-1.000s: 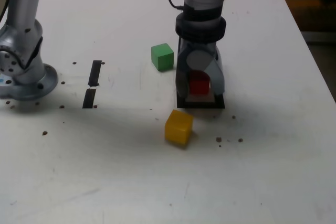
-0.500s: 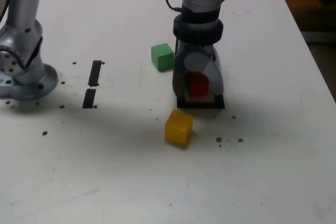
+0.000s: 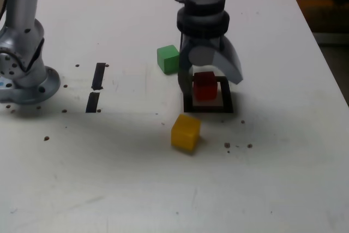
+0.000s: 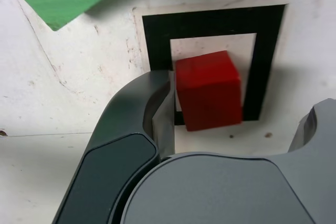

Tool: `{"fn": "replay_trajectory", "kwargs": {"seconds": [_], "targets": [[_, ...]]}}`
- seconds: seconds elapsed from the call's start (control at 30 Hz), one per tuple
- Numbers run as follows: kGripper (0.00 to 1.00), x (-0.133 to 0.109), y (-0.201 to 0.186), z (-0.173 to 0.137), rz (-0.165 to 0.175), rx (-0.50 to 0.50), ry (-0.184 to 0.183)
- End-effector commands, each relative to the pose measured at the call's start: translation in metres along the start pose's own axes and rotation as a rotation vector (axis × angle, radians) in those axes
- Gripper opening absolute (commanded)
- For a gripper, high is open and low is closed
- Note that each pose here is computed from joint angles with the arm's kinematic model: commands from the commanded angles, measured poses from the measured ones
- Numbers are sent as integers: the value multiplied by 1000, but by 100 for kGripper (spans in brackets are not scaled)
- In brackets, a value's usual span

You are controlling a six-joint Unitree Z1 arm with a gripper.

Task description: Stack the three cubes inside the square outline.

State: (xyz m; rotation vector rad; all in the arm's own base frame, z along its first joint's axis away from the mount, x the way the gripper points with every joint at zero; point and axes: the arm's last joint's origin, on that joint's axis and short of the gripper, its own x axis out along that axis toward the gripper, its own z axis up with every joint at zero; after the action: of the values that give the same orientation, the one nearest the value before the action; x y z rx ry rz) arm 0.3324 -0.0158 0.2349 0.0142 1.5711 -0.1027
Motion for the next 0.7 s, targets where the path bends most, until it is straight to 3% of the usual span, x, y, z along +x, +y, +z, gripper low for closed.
{"fn": "replay_trajectory", "kwargs": {"seconds": [0.0, 0.13, 0.37, 0.67], "targets": [[90, -11, 1, -5, 13, -9, -22], [90, -29, 5, -18, 34, -30, -27], [92, -53, 22, -51, 59, -103, 8], [96, -53, 53, -68, 85, -184, 49]]}}
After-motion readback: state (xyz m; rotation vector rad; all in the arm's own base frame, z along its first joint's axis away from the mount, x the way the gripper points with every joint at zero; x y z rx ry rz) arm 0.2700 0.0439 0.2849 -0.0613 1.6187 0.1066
